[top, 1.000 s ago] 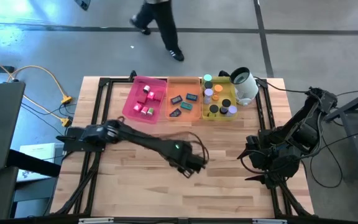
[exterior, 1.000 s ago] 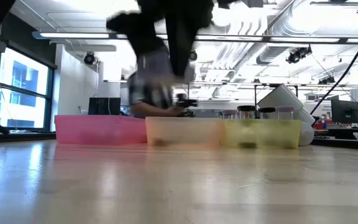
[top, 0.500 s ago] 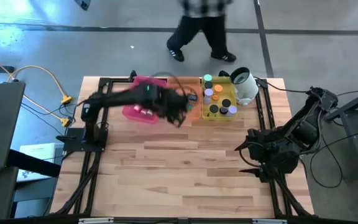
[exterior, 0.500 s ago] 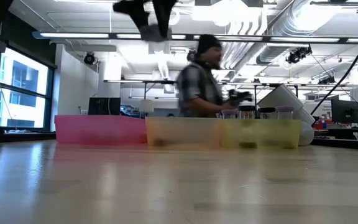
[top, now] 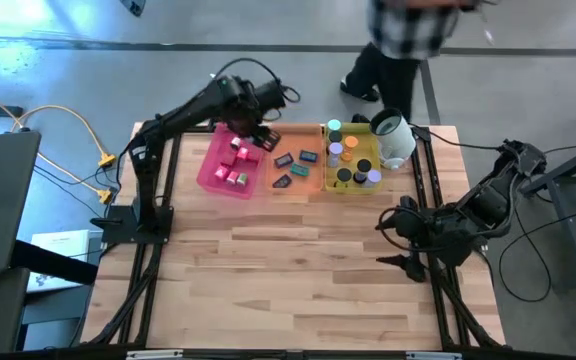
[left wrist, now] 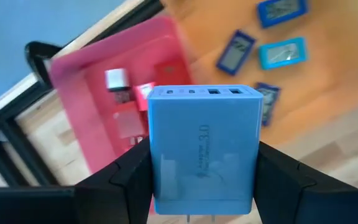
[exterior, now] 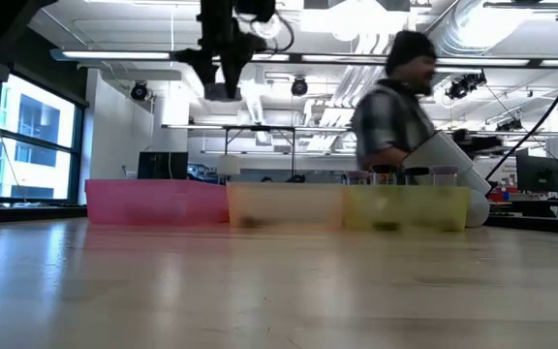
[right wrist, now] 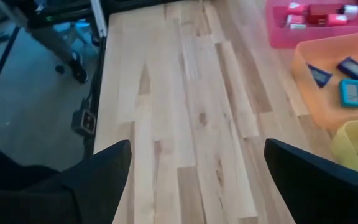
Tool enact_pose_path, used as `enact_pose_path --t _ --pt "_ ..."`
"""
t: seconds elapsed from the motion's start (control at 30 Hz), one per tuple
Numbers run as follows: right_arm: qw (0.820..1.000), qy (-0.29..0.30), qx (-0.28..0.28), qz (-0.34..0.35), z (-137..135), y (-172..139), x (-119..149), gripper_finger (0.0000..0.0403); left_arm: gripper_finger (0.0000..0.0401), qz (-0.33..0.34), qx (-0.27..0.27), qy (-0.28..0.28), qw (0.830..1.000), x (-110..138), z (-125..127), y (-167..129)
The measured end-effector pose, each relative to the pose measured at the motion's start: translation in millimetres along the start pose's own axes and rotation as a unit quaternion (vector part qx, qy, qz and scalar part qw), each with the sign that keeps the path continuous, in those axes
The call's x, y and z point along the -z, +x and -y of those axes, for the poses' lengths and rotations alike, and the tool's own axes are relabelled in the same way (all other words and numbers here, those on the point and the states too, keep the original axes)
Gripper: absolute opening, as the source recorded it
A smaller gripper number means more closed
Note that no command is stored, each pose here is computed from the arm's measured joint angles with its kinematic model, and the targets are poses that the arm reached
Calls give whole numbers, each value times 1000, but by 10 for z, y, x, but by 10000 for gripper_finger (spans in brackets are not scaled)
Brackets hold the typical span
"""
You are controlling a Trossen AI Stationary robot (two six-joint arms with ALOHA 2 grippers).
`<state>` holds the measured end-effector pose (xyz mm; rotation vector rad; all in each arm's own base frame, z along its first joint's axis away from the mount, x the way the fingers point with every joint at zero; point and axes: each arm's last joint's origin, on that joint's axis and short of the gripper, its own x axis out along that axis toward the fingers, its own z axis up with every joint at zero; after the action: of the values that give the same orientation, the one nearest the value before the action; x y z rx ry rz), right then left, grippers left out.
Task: Pick & Place Office items
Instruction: Put the violet charger adapter into the pink bin
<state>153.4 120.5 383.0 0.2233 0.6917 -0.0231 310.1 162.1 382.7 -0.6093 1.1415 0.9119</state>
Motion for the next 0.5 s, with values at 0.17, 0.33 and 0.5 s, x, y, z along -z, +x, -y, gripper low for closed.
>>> enact_pose_path --t 0.17,0.33,0.5 --pt "999 14 25 21 37 16 -36 357 199 -50 -26 3 998 -60 -229 288" --pt "998 18 49 39 70 27 -63 357 199 -125 -61 14 990 10 -402 683" --pt "997 24 63 44 105 45 -88 357 199 -163 -81 13 983 69 -551 992"
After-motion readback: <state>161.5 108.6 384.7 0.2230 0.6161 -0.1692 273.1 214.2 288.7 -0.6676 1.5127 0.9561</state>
